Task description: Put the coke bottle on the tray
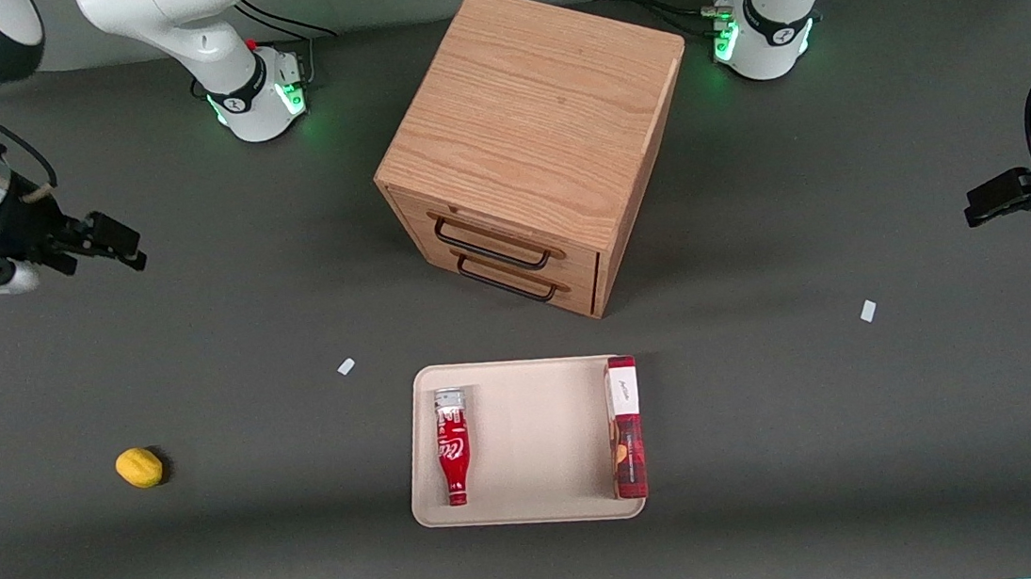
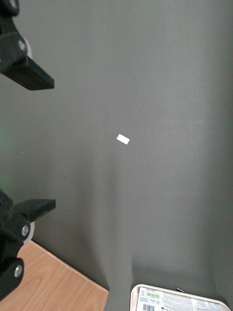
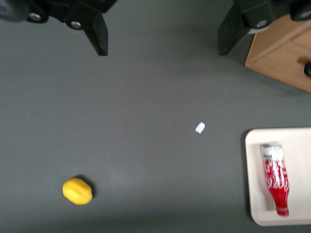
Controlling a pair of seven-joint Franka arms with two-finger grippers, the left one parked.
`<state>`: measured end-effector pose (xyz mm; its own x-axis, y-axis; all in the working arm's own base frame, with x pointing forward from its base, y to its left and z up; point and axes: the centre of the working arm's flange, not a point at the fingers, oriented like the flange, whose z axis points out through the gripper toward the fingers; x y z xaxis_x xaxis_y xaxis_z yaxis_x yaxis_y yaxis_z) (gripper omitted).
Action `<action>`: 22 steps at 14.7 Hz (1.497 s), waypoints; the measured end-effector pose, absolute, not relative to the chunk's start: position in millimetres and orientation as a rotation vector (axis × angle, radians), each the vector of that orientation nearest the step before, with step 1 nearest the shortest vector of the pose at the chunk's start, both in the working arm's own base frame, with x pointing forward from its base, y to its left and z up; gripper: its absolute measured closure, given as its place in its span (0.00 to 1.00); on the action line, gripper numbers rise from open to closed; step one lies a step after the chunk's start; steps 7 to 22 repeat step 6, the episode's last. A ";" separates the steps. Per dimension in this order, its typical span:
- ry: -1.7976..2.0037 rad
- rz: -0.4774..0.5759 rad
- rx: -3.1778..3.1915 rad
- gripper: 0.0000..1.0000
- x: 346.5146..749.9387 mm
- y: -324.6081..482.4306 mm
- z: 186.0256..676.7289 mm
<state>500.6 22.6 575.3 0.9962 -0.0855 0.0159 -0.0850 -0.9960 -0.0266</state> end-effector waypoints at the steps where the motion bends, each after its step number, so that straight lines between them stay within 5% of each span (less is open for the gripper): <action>1: 0.123 -0.014 -3.113 0.00 495.8 23.3 579.5; 22: 0.102 0.004 -3.115 0.00 492.1 26.6 590.4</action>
